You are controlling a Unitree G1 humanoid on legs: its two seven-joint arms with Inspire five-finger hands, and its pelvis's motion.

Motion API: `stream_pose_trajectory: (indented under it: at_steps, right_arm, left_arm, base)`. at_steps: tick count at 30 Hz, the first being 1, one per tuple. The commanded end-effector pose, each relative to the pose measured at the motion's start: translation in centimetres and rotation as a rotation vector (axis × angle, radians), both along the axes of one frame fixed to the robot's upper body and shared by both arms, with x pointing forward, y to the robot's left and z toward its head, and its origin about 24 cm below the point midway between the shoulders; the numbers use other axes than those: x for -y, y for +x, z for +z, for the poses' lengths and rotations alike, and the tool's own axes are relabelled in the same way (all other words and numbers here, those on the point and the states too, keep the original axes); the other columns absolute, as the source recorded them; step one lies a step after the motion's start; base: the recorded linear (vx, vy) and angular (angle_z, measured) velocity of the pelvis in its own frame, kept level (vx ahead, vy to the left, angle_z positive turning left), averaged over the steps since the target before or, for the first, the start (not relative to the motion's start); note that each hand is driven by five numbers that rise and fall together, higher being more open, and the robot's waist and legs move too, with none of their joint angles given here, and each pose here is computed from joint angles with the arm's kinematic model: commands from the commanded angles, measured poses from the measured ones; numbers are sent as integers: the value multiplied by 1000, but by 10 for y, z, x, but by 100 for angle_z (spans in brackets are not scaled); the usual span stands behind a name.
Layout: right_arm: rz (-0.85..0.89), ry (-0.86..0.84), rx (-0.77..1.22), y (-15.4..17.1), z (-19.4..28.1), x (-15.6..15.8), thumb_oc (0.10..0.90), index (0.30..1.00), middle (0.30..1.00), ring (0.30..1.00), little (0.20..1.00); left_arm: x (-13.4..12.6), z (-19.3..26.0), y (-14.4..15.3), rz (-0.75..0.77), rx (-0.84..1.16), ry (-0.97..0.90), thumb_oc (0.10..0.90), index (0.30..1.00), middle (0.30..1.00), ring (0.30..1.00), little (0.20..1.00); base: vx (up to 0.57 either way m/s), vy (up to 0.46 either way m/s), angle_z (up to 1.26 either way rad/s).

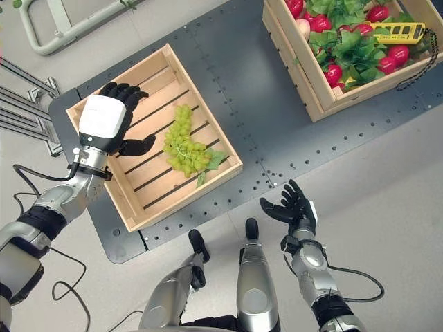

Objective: Pick up the fruits from the basket on one side to the basket on the other side

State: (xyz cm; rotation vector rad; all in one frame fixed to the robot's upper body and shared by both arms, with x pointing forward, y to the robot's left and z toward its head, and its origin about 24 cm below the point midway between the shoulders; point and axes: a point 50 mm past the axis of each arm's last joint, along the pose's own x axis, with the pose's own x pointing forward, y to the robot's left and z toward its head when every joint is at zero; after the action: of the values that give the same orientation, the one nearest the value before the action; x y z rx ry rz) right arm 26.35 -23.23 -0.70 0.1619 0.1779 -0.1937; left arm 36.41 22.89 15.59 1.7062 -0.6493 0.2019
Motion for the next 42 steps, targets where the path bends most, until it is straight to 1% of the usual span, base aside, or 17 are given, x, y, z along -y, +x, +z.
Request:
stream_pose_trajectory:
  at_steps: [1,5,7,8,10,14,20,26,32,35,37,42]
  right_arm:
    - [24,39,206,20,39,-5,800,900,900,900,900]
    - [32,39,216,25,44,-8,800,900,900,900,900]
    - [35,45,225,25,44,-10,800,900,900,900,900]
    - [38,52,237,26,46,-12,800,900,900,900,900]
    - [47,57,250,30,50,-17,800,900,900,900,900]
    - [65,62,257,34,53,-27,800,900,900,900,900]
    - [52,77,254,33,53,-29,800,900,900,900,900]
    - [41,80,255,32,52,-27,800,900,900,900,900]
    - [42,91,267,34,55,-29,800,900,900,900,900]
    - [35,99,263,33,54,-29,800,900,900,900,900]
    - [32,105,256,30,50,-30,800,900,900,900,900]
    - [39,115,248,31,49,-33,800,900,900,900,900]
  left_arm:
    - [-27,92,4,75,257,156,800,900,900,900,900]
    - [-31,101,8,124,263,278,800,900,900,900,900]
    - [-30,106,8,129,298,328,800,900,900,900,900]
    - [-27,110,10,136,313,398,800,900,900,900,900]
    - [-26,110,11,147,311,443,800,900,900,900,900]
    - [-26,106,11,127,313,489,800,900,900,900,900]
    - [-20,100,13,81,254,600,800,900,900,900,900]
    - [-14,103,12,27,263,650,800,900,900,900,900]
    - [-11,107,15,30,257,710,800,900,900,900,900]
    - [-7,111,15,-10,304,731,800,900,900,900,900]
    - [-3,113,12,-70,371,724,800,900,900,900,900]
    - [-2,110,14,-62,332,739,800,900,900,900,900]
  base:
    - [-50,8,7]
    - [-33,16,6]
    - [0,0,0]
    - [0,0,0]
    - [-8,-2,4]
    - [-3,7,8]
    - [0,1,1]
    - [4,3,2]
    - [0,0,0]
    - [6,-8,-4]
    - [16,-5,-4]
    - [4,-1,-1]
